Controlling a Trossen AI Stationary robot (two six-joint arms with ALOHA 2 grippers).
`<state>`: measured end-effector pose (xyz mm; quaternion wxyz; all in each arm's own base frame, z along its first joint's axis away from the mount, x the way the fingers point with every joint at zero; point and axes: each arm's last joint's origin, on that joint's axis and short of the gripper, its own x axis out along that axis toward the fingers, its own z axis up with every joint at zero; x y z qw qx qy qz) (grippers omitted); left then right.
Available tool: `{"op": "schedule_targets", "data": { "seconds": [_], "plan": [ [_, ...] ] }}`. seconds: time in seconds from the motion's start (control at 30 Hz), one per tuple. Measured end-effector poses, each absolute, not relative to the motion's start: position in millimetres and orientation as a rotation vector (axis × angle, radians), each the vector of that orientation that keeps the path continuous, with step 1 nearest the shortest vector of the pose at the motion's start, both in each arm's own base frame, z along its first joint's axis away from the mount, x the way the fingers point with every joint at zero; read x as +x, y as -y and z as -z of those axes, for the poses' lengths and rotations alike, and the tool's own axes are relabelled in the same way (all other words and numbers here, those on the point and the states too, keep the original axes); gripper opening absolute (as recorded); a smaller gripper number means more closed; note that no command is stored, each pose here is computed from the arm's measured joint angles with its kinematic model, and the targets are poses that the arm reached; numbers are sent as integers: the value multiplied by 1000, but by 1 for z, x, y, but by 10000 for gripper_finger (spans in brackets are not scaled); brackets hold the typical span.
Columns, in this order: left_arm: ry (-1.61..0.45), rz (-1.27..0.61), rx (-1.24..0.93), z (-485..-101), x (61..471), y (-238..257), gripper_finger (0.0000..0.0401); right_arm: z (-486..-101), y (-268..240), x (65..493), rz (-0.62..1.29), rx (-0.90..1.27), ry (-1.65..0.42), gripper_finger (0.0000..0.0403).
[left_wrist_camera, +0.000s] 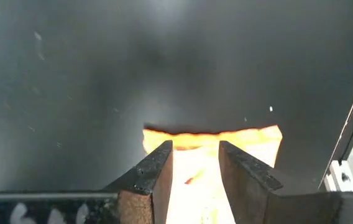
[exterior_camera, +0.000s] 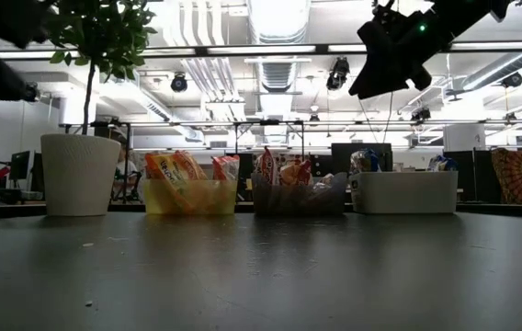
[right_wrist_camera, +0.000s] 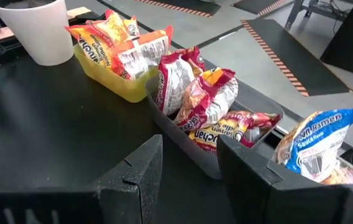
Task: Sort Maruchan noodles
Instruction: Put the orange noodle pack into the yellow bin
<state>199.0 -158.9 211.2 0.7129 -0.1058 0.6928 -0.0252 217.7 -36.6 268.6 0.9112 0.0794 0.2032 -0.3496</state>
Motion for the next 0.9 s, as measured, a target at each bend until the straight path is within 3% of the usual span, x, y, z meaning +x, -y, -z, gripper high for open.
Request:
{"op": "schedule_targets", "data": {
  "seconds": [0.37,0.7,0.9],
  "plan": [
    [-1706,50,-214,-187,179,190,86,-256,36,215,735,197,-440,132],
    [-1794,32,-86,-152,187,198,50,-255,33,215,723,198,-441,135],
    [-1589,-45,146,-156,215,178,37,-257,33,217,718,209,-414,127]
  ]
}}
